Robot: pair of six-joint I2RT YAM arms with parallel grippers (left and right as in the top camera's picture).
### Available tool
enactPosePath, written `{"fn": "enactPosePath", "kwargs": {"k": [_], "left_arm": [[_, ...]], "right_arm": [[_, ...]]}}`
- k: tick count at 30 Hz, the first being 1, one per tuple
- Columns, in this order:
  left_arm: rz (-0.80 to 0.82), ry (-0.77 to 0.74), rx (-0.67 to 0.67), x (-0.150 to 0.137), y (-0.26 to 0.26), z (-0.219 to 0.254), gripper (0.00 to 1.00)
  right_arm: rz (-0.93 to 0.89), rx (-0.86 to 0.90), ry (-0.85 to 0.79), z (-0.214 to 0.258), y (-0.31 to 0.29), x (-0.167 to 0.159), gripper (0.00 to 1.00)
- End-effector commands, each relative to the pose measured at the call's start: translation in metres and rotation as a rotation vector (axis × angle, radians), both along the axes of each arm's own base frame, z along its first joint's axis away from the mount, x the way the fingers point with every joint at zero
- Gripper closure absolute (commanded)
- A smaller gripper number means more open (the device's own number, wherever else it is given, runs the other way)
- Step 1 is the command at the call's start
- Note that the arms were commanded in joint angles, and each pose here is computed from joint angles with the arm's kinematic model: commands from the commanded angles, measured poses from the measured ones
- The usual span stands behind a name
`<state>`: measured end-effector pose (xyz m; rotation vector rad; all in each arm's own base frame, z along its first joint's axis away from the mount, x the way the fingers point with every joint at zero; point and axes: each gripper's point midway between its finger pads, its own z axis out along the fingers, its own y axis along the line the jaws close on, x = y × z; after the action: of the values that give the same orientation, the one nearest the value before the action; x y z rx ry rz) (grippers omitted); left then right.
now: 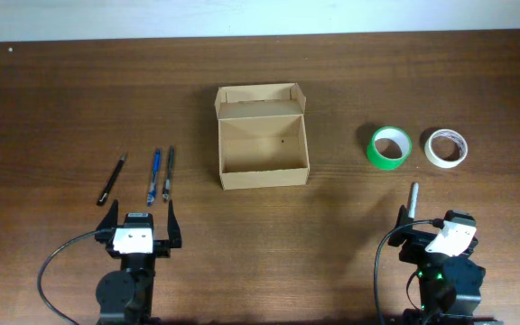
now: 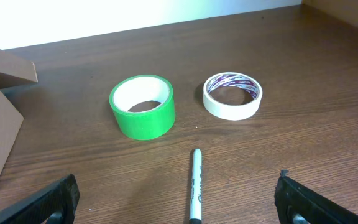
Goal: Pack container
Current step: 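Raise both grippers from rest toward the table objects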
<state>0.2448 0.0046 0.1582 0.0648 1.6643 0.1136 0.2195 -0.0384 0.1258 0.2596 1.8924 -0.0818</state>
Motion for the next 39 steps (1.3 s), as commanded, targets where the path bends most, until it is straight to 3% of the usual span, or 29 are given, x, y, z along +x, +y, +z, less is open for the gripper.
{"fn": "enactPosePath", "kwargs": {"k": [1,31,32,36,39], "left_arm": [[0.001,-0.007,0.002,0.0,0.0,0.0,0.01],[0.001,-0.007,0.002,0.0,0.0,0.0,0.01],[0.001,-0.007,0.002,0.0,0.0,0.0,0.01],[-0.143,0.006,-0.066,-0.001,-0.026,-0.003,0.01],[-0.268,0.048,-0.204,-0.003,-0.049,-0.007,0.01]], "right_arm": [[-0.014,0.0,0.001,-0.002,-0.003,-0.001,0.01],[-0.012,0.004,-0.001,-0.002,-0.002,0.0,0.01],[0.001,0.039,-0.01,-0.001,0.002,0.001,0.01],[0.24,0.456,-0.026,0.004,0.064,0.002,0.01],[0.312,0.606,-0.02,0.01,0.084,-0.002,0.01]]}}
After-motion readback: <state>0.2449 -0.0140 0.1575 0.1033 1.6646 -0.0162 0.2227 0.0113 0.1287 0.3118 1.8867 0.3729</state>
